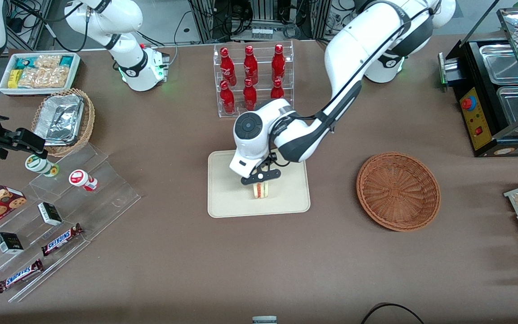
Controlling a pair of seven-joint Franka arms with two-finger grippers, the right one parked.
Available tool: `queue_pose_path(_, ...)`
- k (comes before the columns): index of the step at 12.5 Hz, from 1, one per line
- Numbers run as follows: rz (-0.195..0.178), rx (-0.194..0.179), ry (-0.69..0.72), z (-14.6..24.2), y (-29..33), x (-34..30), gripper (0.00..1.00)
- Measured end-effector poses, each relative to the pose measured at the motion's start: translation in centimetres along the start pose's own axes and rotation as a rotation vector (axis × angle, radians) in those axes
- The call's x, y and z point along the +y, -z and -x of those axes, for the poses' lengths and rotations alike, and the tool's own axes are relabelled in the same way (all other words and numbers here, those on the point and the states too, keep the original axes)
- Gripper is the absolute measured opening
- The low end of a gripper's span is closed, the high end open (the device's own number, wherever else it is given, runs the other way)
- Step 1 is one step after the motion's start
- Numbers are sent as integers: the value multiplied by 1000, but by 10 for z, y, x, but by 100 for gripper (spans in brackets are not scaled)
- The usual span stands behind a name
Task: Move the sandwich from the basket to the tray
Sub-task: 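Carry the sandwich with the left gripper over the cream tray, then lower the sandwich onto the tray and open the left gripper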
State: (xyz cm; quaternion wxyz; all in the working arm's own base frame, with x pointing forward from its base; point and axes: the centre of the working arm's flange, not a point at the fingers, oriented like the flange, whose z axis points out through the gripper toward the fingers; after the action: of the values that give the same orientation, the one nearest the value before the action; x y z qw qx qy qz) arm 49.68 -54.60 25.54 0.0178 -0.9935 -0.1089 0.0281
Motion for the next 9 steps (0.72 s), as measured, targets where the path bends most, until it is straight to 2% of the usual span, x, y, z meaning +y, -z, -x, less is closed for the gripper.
queue_pose_path(9,-15,-7,69,1,-21,6,16)
